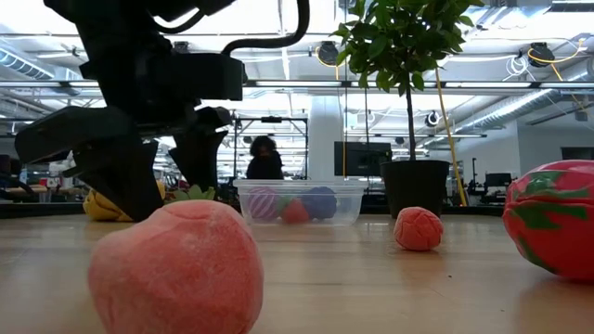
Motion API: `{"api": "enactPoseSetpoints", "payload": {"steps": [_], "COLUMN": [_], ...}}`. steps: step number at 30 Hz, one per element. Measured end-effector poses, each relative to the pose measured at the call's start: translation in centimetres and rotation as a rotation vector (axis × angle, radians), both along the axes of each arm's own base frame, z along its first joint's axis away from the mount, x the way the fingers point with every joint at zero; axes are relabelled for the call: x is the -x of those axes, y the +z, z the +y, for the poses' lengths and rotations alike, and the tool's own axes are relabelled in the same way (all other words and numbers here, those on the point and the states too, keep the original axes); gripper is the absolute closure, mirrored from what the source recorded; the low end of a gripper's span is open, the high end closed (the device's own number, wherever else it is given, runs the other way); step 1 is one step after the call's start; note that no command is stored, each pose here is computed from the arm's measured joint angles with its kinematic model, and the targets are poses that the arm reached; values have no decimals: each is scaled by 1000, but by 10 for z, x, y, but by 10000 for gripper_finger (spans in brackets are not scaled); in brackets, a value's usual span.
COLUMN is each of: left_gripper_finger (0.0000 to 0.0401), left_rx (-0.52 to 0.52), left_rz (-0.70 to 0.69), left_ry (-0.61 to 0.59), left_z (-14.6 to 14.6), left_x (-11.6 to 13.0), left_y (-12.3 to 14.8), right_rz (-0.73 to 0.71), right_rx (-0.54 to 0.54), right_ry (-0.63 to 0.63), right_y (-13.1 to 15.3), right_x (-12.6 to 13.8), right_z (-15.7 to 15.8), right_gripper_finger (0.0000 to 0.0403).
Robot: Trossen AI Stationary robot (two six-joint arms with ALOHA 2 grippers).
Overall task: Pick and placing Produce into tupperware
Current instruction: Put the red strawberry into the transparent bin
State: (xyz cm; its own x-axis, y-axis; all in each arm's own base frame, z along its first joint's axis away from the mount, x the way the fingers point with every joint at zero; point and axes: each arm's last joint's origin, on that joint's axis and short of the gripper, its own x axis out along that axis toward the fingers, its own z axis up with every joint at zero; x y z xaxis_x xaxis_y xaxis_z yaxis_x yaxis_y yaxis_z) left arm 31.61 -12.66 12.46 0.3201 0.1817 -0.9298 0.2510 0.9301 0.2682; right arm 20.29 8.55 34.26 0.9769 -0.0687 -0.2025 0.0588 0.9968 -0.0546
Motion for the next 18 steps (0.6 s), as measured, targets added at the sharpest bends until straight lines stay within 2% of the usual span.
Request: {"api": "enactPoseSetpoints", "payload": {"steps": [5,18], "left_gripper_finger": [84,213], "left_rx": [21,47], "left_rz": [8,13], "left_ry": [-15,-26], "left_z": [-1,-2], "left_x": [0,0], "left_y": [0,-1], "right_rz": [0,0], "right_rx": [0,0], "right_ry": [0,0], "right_y": [0,0], "right_x": [0,0], "right_z": [0,0], "right_gripper_finger": [94,94]}}
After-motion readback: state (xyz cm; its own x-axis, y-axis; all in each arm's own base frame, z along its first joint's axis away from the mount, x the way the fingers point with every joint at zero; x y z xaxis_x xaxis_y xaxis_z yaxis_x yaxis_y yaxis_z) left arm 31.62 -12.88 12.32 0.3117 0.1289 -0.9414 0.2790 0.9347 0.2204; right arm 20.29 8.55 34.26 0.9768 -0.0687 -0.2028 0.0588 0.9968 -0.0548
